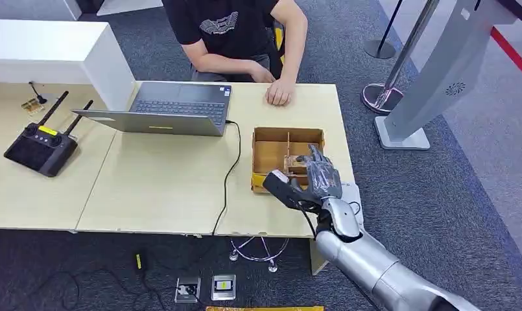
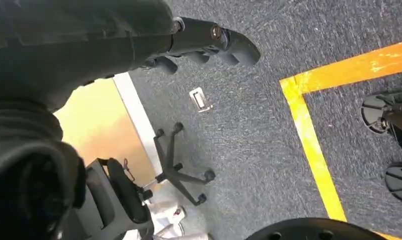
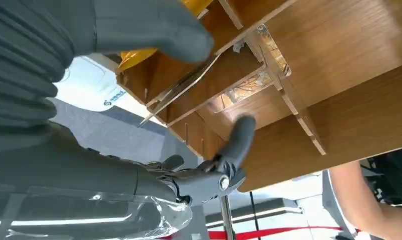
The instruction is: Pass the card to the sensor for recognition and then transmit it.
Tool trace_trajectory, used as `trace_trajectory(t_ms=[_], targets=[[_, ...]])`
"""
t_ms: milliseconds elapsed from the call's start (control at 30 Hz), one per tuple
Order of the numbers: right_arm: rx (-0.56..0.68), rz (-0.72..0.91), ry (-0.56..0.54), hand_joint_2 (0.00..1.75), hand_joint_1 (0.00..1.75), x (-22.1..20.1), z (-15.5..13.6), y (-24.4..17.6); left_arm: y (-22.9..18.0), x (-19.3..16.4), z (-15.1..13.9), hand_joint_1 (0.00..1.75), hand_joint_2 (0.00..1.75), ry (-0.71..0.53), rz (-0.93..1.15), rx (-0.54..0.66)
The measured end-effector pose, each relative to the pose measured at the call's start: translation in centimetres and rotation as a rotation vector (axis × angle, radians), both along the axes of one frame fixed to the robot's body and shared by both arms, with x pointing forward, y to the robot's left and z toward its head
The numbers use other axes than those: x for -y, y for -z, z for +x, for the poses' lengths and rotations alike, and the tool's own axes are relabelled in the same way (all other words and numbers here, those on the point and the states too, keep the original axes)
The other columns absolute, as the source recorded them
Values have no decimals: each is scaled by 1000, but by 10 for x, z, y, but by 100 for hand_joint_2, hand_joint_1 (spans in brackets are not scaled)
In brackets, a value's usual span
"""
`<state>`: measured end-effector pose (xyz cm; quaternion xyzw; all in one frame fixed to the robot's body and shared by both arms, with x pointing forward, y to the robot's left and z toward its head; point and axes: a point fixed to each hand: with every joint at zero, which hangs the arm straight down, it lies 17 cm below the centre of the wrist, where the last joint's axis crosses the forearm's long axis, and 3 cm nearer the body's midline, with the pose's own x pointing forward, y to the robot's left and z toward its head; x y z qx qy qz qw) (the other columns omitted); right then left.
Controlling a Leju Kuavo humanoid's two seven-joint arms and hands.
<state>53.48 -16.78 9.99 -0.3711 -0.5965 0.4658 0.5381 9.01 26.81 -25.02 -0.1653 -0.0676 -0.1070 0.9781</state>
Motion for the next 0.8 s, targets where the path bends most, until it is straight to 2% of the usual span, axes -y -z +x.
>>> trace_trajectory(t_ms=[800], targets=[[-14,-26,48,175,175,17,14,9,0,-2,-1,0,0,13,7,-10]])
